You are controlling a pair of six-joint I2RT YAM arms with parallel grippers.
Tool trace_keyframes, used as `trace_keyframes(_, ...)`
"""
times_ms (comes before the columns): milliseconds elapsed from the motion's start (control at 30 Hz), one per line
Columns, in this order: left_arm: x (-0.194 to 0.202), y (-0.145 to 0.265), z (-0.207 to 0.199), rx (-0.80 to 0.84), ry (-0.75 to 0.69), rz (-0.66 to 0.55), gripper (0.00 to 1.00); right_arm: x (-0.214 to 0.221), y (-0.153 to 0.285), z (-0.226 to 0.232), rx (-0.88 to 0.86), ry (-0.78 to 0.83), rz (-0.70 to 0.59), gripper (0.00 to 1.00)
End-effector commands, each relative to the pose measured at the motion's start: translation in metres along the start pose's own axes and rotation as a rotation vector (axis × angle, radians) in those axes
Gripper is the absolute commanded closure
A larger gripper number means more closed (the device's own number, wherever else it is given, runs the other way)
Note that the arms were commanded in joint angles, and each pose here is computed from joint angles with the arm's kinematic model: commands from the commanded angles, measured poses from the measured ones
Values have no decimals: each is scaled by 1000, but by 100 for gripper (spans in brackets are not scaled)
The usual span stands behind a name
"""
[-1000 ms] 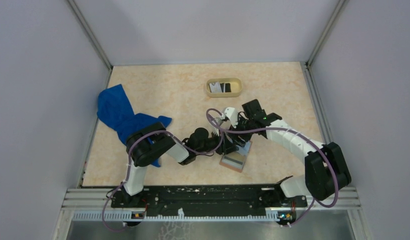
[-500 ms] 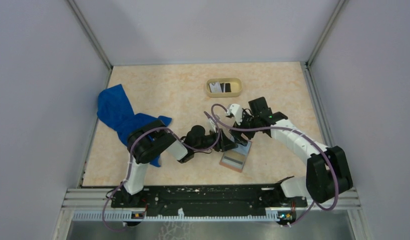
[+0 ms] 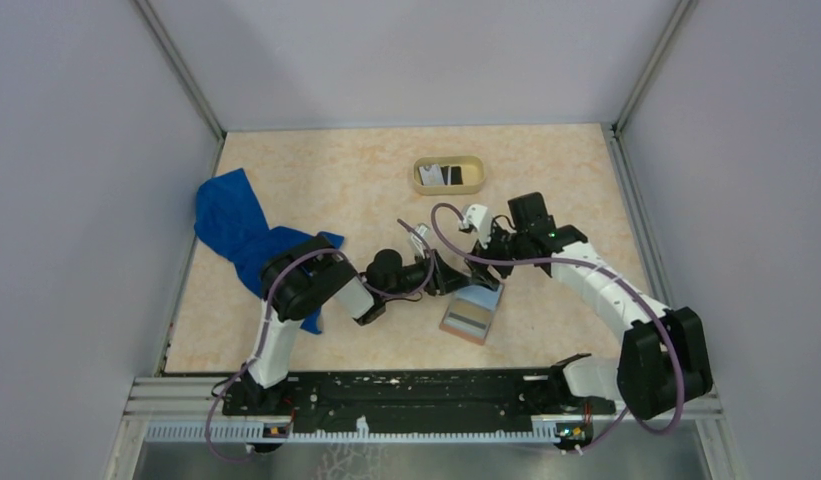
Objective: Put the credit cards into the card holder
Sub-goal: Open the card holder at the center of the board.
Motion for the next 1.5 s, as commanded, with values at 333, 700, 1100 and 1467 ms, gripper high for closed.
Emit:
trace_keyframes(333,-1,60,-34,-109,-98,24,55,31,-30,-15,-21,-114,210,34)
trace_keyframes(700,67,69,-83,-274,-215,186,55,41,-39,-21,1,-182,257,52)
trace_keyframes(1100,119,-2,-107,-228,-296,316,75,43,-35,-26,-31,-268,232,87)
trace_keyframes(1467,110,14,-66,-552,-300,296,77,40,-30,-29,-16,-290,208,94)
Point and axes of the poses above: each gripper's point midway between its finger pads, its own y axis back along the fingers, its own z axis along the line the jaws close on, x = y × z, the point moved 8 cm from there along y, back along the fingers, and after that the axes turned 7 degrees about -y, right-handed, at the moved point
